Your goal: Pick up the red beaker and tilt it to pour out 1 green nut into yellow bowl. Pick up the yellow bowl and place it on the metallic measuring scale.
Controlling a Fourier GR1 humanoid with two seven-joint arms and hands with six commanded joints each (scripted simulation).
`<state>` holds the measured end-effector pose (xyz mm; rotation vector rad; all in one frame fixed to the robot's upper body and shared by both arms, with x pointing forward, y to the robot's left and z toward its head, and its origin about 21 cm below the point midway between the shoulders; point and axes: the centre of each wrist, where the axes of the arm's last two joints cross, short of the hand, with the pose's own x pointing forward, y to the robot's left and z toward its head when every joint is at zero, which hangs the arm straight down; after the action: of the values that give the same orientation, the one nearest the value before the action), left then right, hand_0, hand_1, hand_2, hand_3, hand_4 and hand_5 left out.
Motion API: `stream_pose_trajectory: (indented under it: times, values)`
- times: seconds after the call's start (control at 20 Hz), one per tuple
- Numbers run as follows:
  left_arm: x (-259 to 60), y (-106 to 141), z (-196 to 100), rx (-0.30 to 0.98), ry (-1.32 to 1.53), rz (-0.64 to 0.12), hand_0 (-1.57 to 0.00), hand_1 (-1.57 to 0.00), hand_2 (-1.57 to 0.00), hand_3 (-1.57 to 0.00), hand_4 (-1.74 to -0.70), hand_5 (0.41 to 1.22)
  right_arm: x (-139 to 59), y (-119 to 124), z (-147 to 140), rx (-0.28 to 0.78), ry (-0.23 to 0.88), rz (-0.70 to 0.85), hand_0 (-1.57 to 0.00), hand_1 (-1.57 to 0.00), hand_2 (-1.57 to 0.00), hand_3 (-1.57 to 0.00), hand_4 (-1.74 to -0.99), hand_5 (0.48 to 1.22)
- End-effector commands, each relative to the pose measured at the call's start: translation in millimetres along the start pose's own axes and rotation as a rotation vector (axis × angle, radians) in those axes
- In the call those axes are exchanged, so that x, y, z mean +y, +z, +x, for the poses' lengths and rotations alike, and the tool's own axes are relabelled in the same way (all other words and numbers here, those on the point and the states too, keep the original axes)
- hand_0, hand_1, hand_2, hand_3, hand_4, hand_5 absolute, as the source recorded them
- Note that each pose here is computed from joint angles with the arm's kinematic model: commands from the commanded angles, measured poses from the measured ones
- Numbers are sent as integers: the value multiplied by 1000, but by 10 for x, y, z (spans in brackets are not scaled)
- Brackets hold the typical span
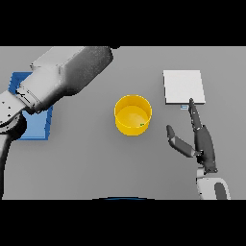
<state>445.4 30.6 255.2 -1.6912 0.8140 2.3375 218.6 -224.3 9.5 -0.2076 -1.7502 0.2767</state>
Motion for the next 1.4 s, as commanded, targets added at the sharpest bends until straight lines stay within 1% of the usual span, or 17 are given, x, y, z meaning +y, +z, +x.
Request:
stream_pose_trajectory:
  times: [0.0, 0.1, 0.15, 0.2, 0.3, 0.4, 0.5, 0.6, 0.7, 0.75, 0.8, 0.9, 1.0, 1.1, 1.15, 1.25, 1.35]
  values:
    - [6, 19, -186, 51, 59, -15, -1571, -1571, -1571, -1320, -1727, 1221, 34, -14, -6, -2, -3, 1, 1, 1, 1, 1, -1161, 661]
    - [-111, 103, -558, 166, 261, -17, -1571, -1571, -1571, -1410, -1729, 1221, 97, -32, 3, -10, -26, 2, 1, 1, 1, 1, -1156, 658]
    - [-193, 152, -703, 216, 402, -2, -1571, -1571, -1571, -1443, -1732, 1221, 90, -54, 13, -2, -8, -2, 1, 1, 1, 1, -1152, 652]
    - [-335, 217, -843, 287, 559, -16, -1571, -1571, -1571, -1468, -1734, 1221, 87, -55, 27, -5, 12, -11, 1, 1, 1, 1, -1146, 641]
    - [-682, 393, -1082, 411, 843, -7, -1571, -1571, -1571, -1417, -1736, 1221, 62, -102, 27, -2, 54, -14, 1, 1, 1, 1, -1144, 633]
    - [-1054, 567, -1212, 536, 1055, -14, -1571, -1571, -1571, -1394, -1738, 1221, 77, -106, 18, -6, 10, -6, 1, 1, 1, 1, -1129, 625]
    - [-1486, 737, -1200, 650, 1254, -9, -1571, -1571, -1571, -1458, -1739, 1221, 113, -100, 26, -31, -47, 10, 1, 1, 1, 1, -1093, 623]
    - [-1815, 851, -1101, 754, 1422, -17, -1571, -1571, -1571, -1499, -1740, 1221, 83, -110, 8, -17, -59, 26, 1, 1, 1, 1, -1081, 631]
    - [-2211, 992, -896, 865, 1533, -46, -1571, -1571, -1571, -1525, -1740, 1221, 77, -129, 19, -11, -70, 34, 1, 1, 1, 1, -1106, 642]
    - [-2368, 1036, -770, 941, 1573, -95, -1571, -1571, -1571, -1534, -1740, 1221, 83, -104, 19, -29, -59, 42, 1, 1, 1, 1, -1126, 651]
    - [-2433, 1051, -698, 978, 1615, -100, -1571, -1571, -1571, -1541, -1740, 1221, 56, -87, -1, -28, -70, 47, 1, 1, 1, 1, -1141, 657]
    - [-2632, 1144, -549, 1117, 1727, -164, -1571, -1571, -1571, -1552, -1741, 1221, 51, -90, -4, -26, -65, 56, 1, 1, 1, 1, -1157, 666]
    - [-2754, 1224, -434, 1172, 1806, -142, -1571, -1571, -1571, -1518, -1741, 1221, 75, -90, -4, -34, -51, 55, 1, 1, 1, 1, -1168, 680]
    - [-2912, 1303, -195, 1215, 1869, -204, -1571, -1571, -1571, -1462, -1741, 1221, 38, -91, 5, -35, -33, 54, 1, 1, 1, 1, -1188, 696]
    - [-2950, 1321, -68, 1231, 1905, -212, -1571, -1571, -1571, -1428, -1741, 1221, -3, -80, -9, -29, -27, 54, 1, 1, 1, 1, -1191, 702]
    - [-2977, 1367, 178, 1255, 1976, -211, -1571, -1571, -1571, -1374, -1741, 1221, 18, -115, 5, -21, -32, 59, 1, 1, 1, 1, -1194, 703]
    - [-2969, 1469, 381, 1288, 2020, -213, -1571, -1571, -1571, -1379, -1741, 1221, 39, -100, -29, -30, -25, 66, 1, 1, 1, 1, -1202, 709]
